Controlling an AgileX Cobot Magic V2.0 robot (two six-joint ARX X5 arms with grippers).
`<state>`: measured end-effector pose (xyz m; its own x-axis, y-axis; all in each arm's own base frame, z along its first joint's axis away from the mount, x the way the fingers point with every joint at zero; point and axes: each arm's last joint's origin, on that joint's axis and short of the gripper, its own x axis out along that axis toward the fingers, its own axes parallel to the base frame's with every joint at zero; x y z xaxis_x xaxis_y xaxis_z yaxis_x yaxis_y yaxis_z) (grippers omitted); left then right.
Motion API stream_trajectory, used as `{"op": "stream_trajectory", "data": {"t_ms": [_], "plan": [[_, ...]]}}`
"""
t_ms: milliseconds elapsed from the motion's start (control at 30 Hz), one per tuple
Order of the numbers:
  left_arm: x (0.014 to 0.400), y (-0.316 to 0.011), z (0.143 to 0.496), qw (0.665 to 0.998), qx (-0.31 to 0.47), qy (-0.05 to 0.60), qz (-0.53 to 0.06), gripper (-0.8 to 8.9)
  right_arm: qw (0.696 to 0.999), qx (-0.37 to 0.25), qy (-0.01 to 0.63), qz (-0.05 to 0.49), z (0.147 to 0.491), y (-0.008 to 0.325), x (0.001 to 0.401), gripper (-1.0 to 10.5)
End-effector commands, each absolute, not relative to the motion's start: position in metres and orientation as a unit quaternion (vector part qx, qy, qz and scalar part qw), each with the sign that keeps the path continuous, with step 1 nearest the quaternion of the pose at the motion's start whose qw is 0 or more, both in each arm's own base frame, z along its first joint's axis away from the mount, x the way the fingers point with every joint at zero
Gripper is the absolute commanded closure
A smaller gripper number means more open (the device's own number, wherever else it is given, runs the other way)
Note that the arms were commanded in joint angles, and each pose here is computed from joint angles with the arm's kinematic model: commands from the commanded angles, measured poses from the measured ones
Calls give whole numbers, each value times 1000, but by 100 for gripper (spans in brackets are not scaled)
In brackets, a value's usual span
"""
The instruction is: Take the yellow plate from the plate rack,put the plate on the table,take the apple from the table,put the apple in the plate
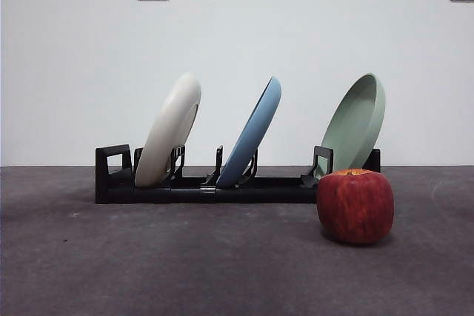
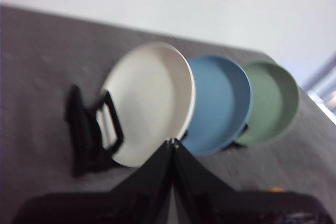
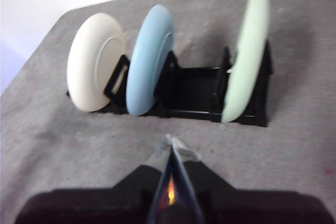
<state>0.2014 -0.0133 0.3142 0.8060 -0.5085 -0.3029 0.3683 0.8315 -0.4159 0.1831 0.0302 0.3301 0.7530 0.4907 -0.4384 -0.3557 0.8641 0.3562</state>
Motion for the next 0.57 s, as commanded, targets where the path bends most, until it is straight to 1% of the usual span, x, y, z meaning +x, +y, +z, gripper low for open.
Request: {"op": "stream_trajectory", "data": {"t_ms": [33,133,167,367,467,567], "plan": [[218,-17,315,929,-153,225,-251,757,924,120,271,241,332,32,192,839],[233,-24,319,925,-151,233,-261,537,922,121,278,239,330,33,199,691],[237,-26,321,923,-150,233,-265,518,922,121,281,239,329,33,200,673],[263,-45,340,916,-140,230,-297,521,920,122,288,237,326,33,205,662],[289,-60,353,915,-132,240,-296,522,921,121,283,238,326,33,206,662],[321,-76,355,906,-126,266,-303,522,922,121,282,238,327,33,206,662]]}}
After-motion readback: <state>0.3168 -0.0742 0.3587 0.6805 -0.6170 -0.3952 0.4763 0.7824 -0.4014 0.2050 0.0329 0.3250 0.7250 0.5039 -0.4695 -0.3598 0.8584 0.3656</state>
